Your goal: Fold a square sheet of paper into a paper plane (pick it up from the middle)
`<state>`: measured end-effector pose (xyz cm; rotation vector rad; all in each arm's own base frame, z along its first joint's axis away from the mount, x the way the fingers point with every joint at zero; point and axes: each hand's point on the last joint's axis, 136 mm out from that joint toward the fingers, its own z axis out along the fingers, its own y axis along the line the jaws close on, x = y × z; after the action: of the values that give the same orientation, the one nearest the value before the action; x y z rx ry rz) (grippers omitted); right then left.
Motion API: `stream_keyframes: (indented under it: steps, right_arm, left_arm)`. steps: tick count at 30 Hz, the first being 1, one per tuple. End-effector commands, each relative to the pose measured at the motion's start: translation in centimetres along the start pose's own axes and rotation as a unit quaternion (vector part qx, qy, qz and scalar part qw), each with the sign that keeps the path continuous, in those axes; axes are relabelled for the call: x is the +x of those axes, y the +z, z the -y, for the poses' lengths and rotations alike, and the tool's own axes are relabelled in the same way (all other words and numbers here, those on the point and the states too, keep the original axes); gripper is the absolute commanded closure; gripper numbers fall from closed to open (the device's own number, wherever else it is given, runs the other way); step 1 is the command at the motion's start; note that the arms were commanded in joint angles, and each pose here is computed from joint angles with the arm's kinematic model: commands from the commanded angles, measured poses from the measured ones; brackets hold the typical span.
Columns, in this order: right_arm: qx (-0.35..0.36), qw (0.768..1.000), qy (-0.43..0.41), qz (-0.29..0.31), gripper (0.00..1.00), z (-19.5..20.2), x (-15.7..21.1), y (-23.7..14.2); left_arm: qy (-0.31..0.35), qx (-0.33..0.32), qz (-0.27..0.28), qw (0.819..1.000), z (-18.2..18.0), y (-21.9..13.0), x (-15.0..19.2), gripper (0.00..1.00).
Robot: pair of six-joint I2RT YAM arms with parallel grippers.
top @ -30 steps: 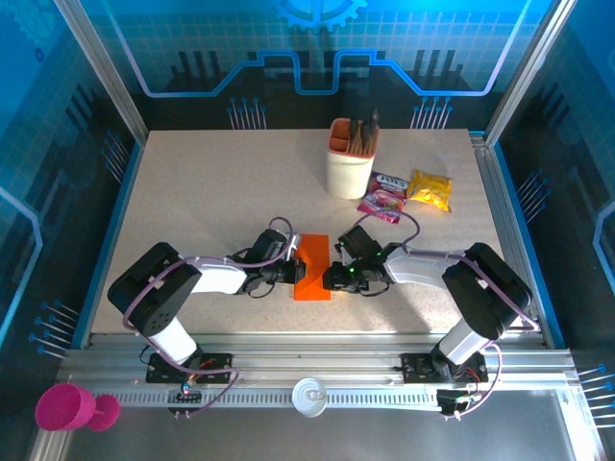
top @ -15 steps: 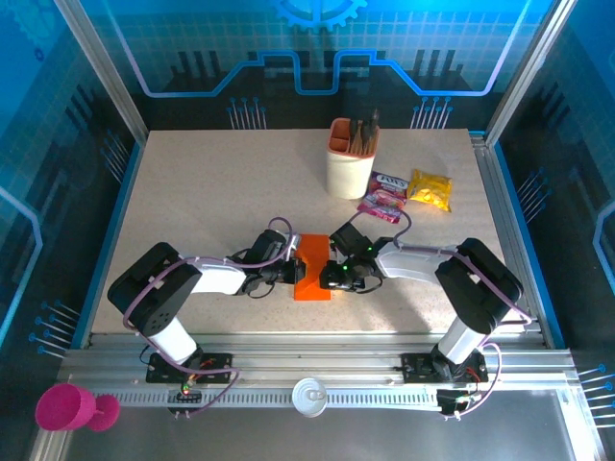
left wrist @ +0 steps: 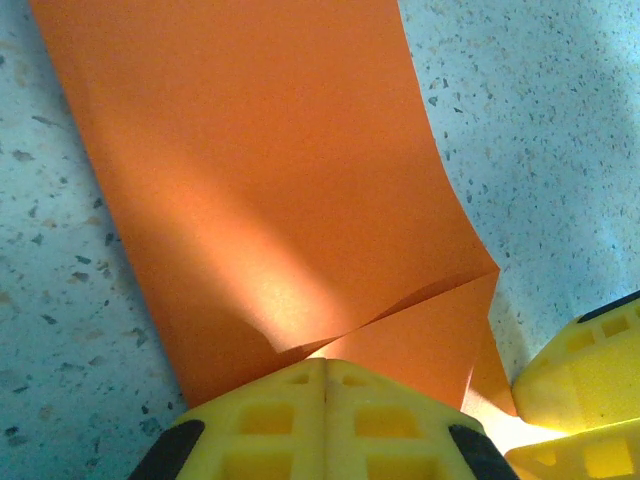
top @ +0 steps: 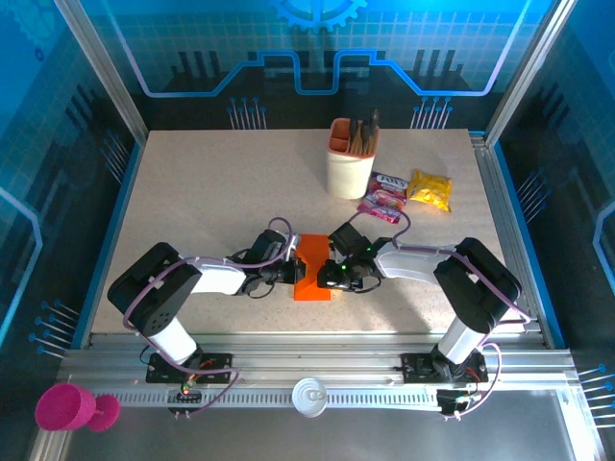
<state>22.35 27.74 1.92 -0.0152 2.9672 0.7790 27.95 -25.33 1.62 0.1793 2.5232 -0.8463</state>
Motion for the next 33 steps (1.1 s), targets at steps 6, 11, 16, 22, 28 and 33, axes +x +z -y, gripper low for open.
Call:
stream_keyframes:
  steps: [6, 11, 16, 22, 28, 33]
  right_arm:
    - [-0.135, 0.988, -0.053, 0.051, 0.62, -7.6, -3.0, -0.1]
    - [-0.144, 0.987, -0.047, 0.058, 0.6, -7.4, -3.6, -0.3]
    - [-0.147, 0.986, -0.027, 0.067, 0.57, -5.8, -3.9, 0.3]
    - [-0.141, 0.986, -0.015, 0.086, 0.55, -3.8, -4.8, 0.2]
    - [-0.14, 0.986, -0.009, 0.096, 0.54, -2.3, -5.7, 0.2]
    - [-0.144, 0.985, -0.009, 0.09, 0.55, -2.1, -5.9, 0.3]
  left_arm:
    - [-0.006, -0.005, -0.024, 1.0, -0.7, -0.1, 1.4, 1.0]
    - [-0.006, -0.006, -0.026, 1.0, -0.8, 0.0, 1.4, 1.0]
    - [-0.006, -0.006, -0.027, 1.0, -0.8, 0.0, 1.5, 1.0]
    - [-0.004, -0.008, -0.028, 1.0, -0.8, -0.1, 1.5, 1.0]
    - [-0.005, -0.008, -0.029, 1.0, -0.8, -0.2, 1.6, 1.0]
    - [-0.004, -0.011, -0.03, 0.999, -0.9, -0.2, 1.6, 1.0]
